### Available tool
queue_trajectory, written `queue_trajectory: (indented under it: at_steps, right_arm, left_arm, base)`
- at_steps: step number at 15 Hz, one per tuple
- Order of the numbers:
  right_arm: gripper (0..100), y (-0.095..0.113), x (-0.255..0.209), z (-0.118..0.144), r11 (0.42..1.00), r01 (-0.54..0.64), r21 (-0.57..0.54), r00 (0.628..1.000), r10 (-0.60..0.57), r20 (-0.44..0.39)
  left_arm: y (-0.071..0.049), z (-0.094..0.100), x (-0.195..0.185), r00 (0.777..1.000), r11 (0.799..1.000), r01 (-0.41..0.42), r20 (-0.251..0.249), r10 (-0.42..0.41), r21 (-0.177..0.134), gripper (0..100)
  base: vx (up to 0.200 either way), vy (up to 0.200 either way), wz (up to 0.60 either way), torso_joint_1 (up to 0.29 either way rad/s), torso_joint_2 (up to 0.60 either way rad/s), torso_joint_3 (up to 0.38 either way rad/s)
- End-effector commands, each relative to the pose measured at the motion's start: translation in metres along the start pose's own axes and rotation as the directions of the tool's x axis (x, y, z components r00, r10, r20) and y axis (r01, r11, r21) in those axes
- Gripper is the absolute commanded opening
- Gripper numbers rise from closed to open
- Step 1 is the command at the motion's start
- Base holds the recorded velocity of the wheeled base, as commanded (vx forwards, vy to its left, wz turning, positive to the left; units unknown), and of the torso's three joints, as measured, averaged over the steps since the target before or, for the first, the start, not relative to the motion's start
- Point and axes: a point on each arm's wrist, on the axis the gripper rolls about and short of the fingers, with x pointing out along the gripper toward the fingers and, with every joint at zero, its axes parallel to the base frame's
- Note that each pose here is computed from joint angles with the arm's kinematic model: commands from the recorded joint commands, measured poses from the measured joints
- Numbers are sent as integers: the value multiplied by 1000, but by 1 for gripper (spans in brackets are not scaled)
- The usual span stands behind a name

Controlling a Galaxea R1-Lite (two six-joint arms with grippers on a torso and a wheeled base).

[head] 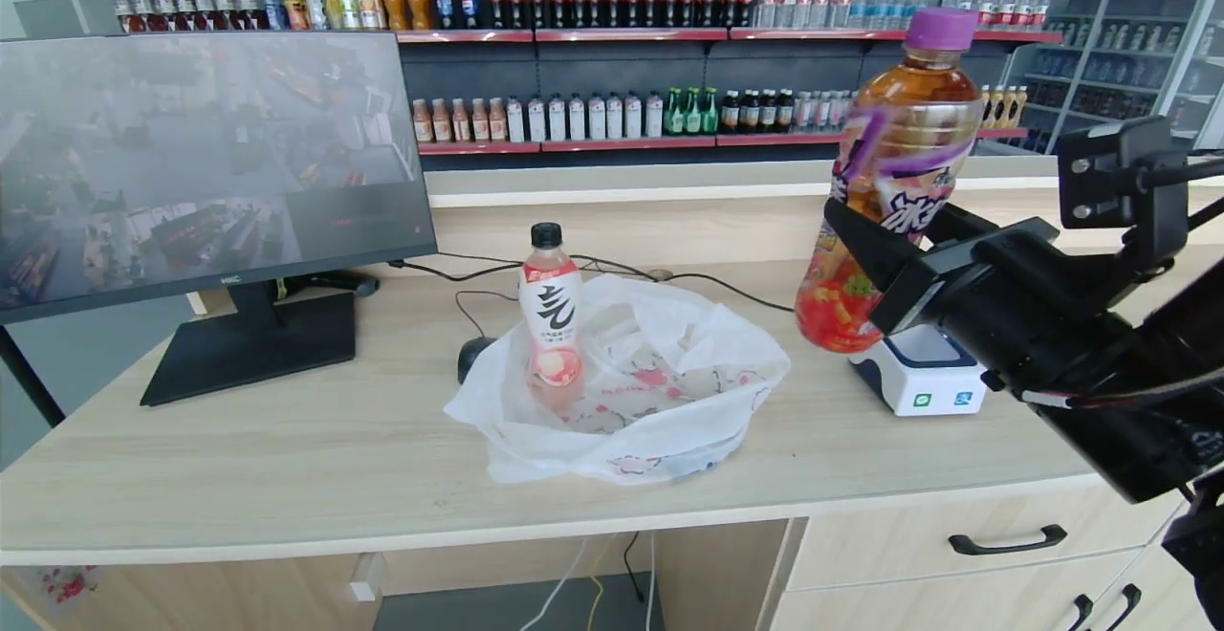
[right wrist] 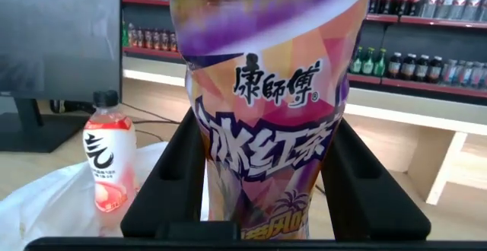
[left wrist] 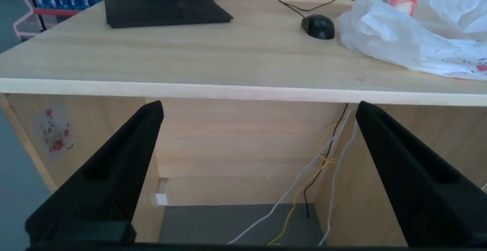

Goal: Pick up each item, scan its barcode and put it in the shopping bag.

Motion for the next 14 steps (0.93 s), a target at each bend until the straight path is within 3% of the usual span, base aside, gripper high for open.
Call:
queue_trajectory:
  at_steps: [1, 6, 14]
  right_arm:
    - [0, 11, 8, -7, 1000, -31, -1, 999, 31, -13]
    - [0, 61, 49, -23, 990, -137, 18, 990, 136, 26]
    - [0, 83, 72, -75, 987, -148, 67, 988, 144, 56]
  left_arm:
    - [0, 0, 0, 1000, 1000, -1, 1, 1, 0, 100]
    - [0, 0, 0, 1000, 1000, -1, 1, 1, 0, 100]
    - [0, 0, 0, 1000, 1000, -1, 0, 1, 1, 100]
  base:
    - [0, 0, 0, 0, 0, 0]
    - [0, 0, 0, 0, 0, 0]
    - [0, 0, 0, 0, 0, 0]
